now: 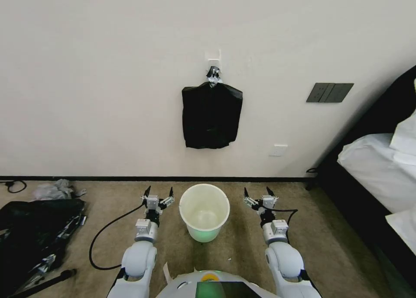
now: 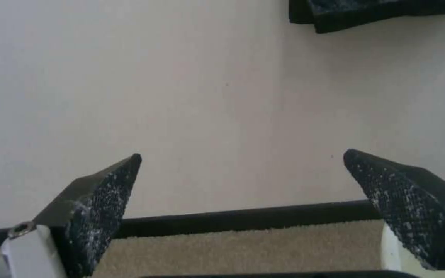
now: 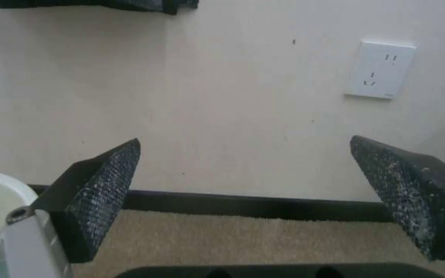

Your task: Place a trash bag onto the trash bin.

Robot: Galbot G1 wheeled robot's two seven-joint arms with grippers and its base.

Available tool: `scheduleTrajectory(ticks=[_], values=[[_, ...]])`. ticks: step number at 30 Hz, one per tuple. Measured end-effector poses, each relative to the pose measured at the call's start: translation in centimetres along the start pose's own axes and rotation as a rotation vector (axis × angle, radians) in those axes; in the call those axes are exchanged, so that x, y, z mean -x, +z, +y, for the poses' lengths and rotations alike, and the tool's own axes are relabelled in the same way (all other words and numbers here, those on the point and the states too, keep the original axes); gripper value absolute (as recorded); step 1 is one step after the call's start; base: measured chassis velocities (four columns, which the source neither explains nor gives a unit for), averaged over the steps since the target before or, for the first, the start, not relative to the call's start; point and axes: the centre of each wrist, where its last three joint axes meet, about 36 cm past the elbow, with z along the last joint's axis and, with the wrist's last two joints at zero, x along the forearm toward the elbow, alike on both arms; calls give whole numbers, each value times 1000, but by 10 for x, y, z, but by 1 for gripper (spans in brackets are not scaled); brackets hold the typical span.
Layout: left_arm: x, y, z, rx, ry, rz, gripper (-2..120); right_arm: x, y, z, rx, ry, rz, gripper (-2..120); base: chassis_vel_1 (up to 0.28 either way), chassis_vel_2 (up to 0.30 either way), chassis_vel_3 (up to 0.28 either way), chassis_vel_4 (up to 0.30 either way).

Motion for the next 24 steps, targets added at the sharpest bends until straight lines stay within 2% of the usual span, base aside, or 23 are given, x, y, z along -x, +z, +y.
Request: scheduleTrajectory(ticks=[24], values=[[0, 0, 0, 0, 0, 0, 100, 0, 0, 0, 0, 0, 0, 100, 0, 0, 0, 0]])
